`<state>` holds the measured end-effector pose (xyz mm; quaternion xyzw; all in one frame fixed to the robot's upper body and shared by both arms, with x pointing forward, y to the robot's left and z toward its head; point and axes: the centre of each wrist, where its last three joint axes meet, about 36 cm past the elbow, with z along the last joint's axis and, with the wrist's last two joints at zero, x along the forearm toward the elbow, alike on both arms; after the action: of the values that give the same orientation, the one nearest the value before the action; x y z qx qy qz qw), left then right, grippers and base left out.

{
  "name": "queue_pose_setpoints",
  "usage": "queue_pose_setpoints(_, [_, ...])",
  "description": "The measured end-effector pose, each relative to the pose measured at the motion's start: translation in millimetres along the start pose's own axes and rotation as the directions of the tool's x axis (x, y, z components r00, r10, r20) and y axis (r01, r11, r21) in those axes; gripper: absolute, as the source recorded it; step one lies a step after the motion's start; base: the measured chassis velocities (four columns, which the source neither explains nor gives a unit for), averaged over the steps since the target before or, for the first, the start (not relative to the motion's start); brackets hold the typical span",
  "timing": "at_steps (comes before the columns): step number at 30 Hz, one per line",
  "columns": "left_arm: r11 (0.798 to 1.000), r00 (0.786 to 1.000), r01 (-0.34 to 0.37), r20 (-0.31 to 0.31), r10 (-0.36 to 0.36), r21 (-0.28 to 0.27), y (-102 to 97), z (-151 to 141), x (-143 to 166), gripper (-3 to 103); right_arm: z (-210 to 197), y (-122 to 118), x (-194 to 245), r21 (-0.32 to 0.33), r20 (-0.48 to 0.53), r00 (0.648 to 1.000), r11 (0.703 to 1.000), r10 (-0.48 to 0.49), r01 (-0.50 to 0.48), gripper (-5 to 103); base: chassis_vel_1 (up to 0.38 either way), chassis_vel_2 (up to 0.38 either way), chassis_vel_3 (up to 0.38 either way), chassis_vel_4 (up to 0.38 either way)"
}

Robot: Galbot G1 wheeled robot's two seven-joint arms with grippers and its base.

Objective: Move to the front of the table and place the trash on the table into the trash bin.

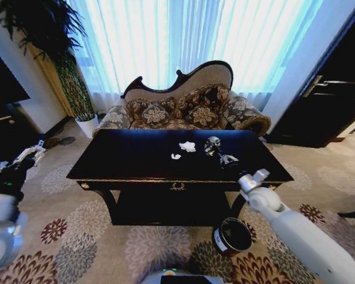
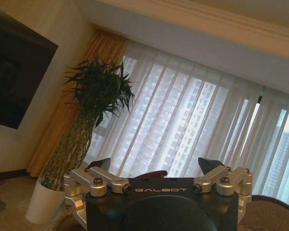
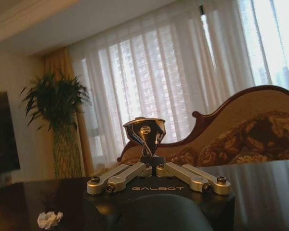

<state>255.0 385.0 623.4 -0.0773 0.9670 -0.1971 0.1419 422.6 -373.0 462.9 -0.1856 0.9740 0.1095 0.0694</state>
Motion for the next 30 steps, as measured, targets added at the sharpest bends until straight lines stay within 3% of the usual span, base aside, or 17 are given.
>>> queue_pose_setpoints(8, [1.0,1.0,-0.004,0.012,0.004,0.027,1.3,-3.7,0.4,100,8.3,-5.5,27.8,-0.104,0.082,0.997,0.994,-0.005,0.013,0,0.0,0.0,0.0,0.0])
queue_pose_setpoints(12, [0.999,1.0,-0.003,0.006,0.003,0.034,1.6,-1.4,-0.6,100,20.5,-16.6,52.6,-0.182,0.191,0.978,0.976,-0.084,0.119,0,0.0,0.0,0.0,0.0])
queue_pose_setpoints(18, [0.999,1.0,0.012,0.012,-0.012,0.041,4.2,-2.7,2.3,100,57.2,-36.9,90.2,-0.203,0.262,0.949,0.952,-0.174,0.23,0,0.0,0.0,0.0,0.0])
queue_pose_setpoints(25, [0.999,1.0,0.006,0.02,-0.007,0.047,6.4,-7.2,-0.3,100,101.7,-49.5,132.6,-0.221,0.264,0.953,0.952,-0.15,0.212,0,0.0,0.0,0.0,0.0])
queue_pose_setpoints(30, [0.998,1.0,0.003,0.018,-0.004,0.058,5.0,-6.5,0.0,100,150.3,-61.2,171.8,-0.245,0.175,0.982,0.963,-0.071,0.114,0,0.0,0.0,0.0,0.0])
